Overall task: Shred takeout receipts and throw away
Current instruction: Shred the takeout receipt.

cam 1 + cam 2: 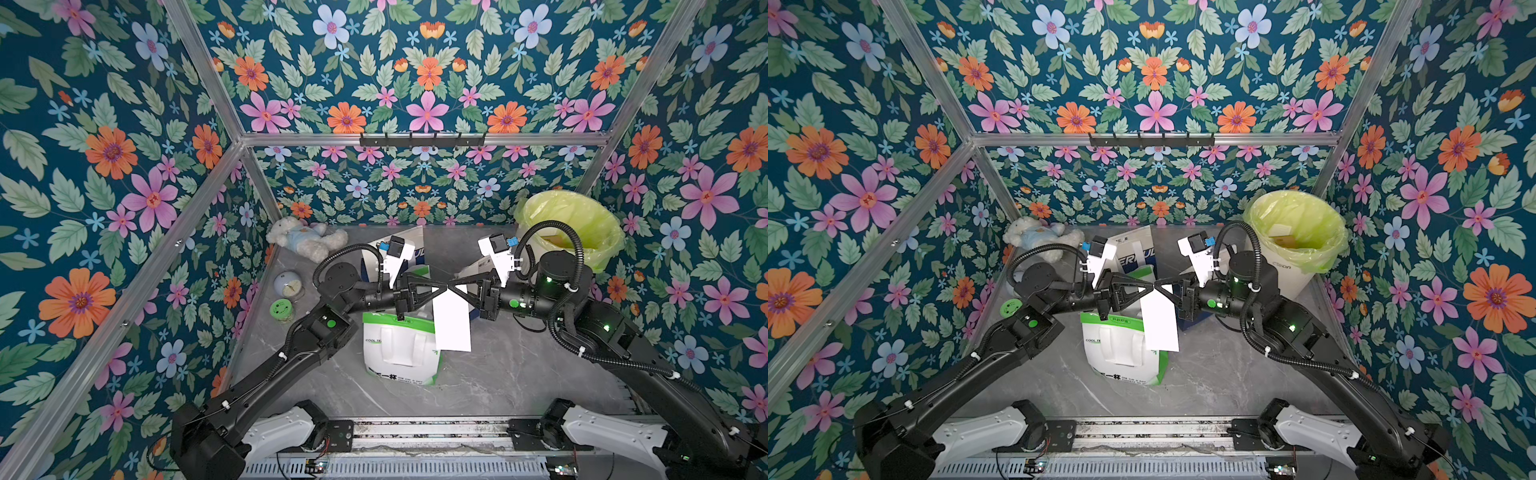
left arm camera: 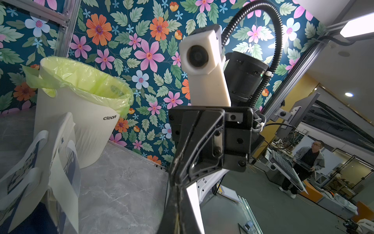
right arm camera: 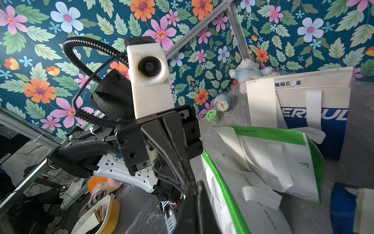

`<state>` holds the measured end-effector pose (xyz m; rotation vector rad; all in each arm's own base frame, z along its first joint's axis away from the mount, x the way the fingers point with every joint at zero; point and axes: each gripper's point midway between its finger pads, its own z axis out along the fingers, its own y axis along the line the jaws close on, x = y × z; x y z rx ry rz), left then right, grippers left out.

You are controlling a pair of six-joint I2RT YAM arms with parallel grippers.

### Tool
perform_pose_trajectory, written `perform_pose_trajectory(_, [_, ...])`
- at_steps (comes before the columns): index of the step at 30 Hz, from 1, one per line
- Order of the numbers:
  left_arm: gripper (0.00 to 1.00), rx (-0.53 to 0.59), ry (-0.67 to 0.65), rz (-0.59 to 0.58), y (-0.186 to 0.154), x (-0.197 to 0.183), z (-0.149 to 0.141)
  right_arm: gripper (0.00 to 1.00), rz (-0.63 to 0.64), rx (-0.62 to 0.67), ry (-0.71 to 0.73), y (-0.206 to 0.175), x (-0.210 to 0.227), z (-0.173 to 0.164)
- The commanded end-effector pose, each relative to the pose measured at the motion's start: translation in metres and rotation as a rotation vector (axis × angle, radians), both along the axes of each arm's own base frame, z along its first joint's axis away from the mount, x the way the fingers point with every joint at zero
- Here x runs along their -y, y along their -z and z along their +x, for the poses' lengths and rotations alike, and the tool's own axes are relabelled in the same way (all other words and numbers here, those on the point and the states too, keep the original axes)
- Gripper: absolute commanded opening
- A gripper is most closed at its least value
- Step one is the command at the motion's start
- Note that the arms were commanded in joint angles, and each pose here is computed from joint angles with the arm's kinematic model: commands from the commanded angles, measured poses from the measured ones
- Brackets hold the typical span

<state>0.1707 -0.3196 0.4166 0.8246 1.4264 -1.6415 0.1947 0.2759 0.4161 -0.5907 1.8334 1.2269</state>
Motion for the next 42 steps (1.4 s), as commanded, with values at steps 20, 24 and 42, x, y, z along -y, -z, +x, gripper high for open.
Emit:
perform_pose_trajectory(20, [0.00, 0.584, -0.392, 0.048, -0.002, 0.003, -0.025, 0.00, -0.287, -0.321, 0.347, 0.071, 0.023, 0.052])
perform_pose_trajectory(24, [0.00, 0.604, -0.402, 0.005, -0.009, -0.002, -0.030, 0.00, -0.304, -0.336, 0.419, 0.075, 0.041, 0.063])
perform_pose_trajectory(42, [0.00, 0.530, -0.602, -0.023, -0.033, -0.043, -0.015, 0.00, -0.175, -0.198, 0.700, 0.002, 0.161, 0.127])
